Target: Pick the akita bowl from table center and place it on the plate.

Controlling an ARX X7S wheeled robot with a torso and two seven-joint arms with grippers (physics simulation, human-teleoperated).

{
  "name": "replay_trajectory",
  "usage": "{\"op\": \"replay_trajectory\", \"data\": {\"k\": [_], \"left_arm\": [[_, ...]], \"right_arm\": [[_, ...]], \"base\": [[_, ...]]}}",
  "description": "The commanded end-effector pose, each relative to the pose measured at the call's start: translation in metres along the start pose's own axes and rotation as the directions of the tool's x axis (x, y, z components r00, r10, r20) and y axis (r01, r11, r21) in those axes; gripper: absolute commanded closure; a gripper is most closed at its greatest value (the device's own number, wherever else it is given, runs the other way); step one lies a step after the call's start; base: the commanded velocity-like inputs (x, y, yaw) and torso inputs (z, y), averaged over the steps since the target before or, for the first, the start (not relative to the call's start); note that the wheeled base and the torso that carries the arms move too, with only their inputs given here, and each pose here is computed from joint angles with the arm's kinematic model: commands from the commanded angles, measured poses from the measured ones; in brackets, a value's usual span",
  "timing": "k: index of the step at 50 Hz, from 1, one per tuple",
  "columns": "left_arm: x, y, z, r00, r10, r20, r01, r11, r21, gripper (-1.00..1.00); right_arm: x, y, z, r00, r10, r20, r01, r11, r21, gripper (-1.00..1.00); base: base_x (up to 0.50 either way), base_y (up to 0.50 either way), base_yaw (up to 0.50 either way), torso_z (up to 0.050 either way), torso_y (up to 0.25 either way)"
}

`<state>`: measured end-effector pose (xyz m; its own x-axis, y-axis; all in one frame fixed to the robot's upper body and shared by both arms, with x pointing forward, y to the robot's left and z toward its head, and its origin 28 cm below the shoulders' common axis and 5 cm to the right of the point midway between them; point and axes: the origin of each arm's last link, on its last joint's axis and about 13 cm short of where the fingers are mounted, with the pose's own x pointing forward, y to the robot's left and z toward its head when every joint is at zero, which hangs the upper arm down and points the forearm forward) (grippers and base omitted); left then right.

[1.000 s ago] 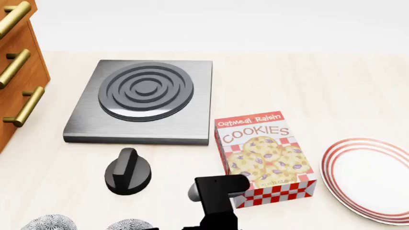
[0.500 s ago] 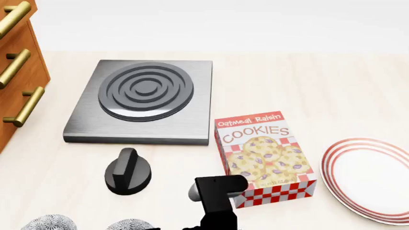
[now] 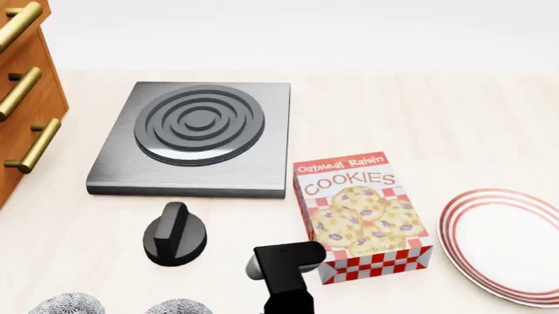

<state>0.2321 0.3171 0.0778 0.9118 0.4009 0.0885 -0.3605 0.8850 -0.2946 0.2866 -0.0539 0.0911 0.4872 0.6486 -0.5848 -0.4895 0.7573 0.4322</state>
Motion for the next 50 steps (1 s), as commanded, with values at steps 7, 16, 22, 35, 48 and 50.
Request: {"op": "replay_trajectory", "data": {"k": [7,16,22,35,48,50], "left_arm": [[-0.0005,0.0006,0.0011,1.000,0.003,0.003,-0.003,1.000,-0.002,-1.00],[0.0001,0.0001,0.0012,1.000,0.002,0.003,-0.002,1.000,-0.002,-1.00],[0.0004,0.0001,0.0013,1.000,0.002,0.002,-0.002,1.000,-0.003,-1.00],[0.0002,0.0004,0.0015,1.000,0.003,0.002,-0.003,1.000,-0.003,-1.00],[0.0003,0.0002,0.0014,1.000,0.001,0.002,-0.001,1.000,-0.003,-1.00],[0.0003,0.0001,0.0014,1.000,0.001,0.001,-0.001,1.000,-0.003,-1.00]], "right_arm": [[0.0067,-0.0033,-0.0022,0.999,0.017,-0.029,-0.017,1.000,-0.003,-1.00],[0.0079,-0.0041,-0.0014,0.999,0.018,-0.031,-0.018,1.000,-0.002,-1.00],[0.0095,-0.0057,-0.0017,0.999,0.019,-0.032,-0.019,1.000,0.003,-1.00],[0.0103,-0.0057,-0.0016,0.999,0.023,-0.030,-0.023,1.000,-0.001,-1.00],[0.0069,-0.0044,-0.0003,1.000,0.019,-0.019,-0.019,1.000,-0.006,1.00],[0.0052,-0.0041,0.0010,1.000,0.015,-0.011,-0.015,1.000,-0.012,1.00]], "base": [[0.00,0.00,0.00,0.000,0.000],[0.00,0.00,0.00,0.000,0.000],[0.00,0.00,0.00,0.000,0.000],[0.00,0.00,0.00,0.000,0.000],[0.00,0.00,0.00,0.000,0.000],[0.00,0.00,0.00,0.000,0.000]]}}
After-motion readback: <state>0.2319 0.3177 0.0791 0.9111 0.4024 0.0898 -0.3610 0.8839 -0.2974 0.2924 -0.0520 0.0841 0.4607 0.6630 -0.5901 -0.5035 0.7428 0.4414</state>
